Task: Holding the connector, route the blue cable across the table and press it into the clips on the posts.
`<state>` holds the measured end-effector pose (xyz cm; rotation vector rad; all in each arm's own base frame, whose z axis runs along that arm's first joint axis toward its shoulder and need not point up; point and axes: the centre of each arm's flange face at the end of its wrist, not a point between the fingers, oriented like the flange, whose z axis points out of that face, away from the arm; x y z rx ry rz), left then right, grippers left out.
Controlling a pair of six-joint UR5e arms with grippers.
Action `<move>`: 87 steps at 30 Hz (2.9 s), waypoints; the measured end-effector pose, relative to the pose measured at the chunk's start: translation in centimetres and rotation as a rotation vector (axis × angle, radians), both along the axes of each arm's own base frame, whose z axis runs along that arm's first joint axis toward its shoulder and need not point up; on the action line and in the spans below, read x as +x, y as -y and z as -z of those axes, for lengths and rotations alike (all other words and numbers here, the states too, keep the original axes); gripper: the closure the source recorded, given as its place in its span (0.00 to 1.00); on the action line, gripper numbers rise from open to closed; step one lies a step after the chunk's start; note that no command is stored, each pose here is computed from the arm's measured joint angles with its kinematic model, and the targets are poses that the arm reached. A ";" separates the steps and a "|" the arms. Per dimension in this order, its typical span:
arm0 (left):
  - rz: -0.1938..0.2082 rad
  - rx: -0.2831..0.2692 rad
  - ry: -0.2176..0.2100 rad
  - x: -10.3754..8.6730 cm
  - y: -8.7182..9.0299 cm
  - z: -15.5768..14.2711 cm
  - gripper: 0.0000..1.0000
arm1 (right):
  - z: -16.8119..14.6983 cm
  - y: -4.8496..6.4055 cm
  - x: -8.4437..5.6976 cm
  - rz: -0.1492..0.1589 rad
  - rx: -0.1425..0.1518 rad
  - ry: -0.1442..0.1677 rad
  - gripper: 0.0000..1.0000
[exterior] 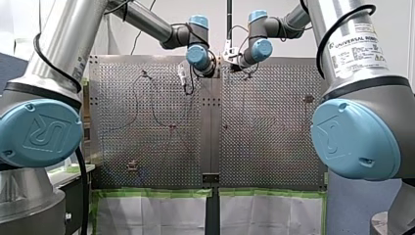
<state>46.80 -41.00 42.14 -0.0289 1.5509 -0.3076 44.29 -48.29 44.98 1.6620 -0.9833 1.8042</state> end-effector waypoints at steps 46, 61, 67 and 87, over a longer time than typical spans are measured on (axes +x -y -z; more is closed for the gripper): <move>-0.124 0.088 -0.067 2.9 1.6 2.8 1.00 | 0.9 -0.2 0.1 0.000 0.010 -0.013 1.00; -0.132 0.040 -0.017 0.0 0.7 3.1 1.00 | 6.2 -1.1 -0.8 0.014 0.097 -0.067 1.00; -0.097 0.036 -0.018 0.0 0.7 5.0 1.00 | 7.4 -1.3 -1.1 0.014 0.119 -0.079 1.00; -0.057 0.109 -0.132 -0.3 0.3 20.0 1.00 | 13.3 -2.3 -2.6 0.044 0.147 -0.096 1.00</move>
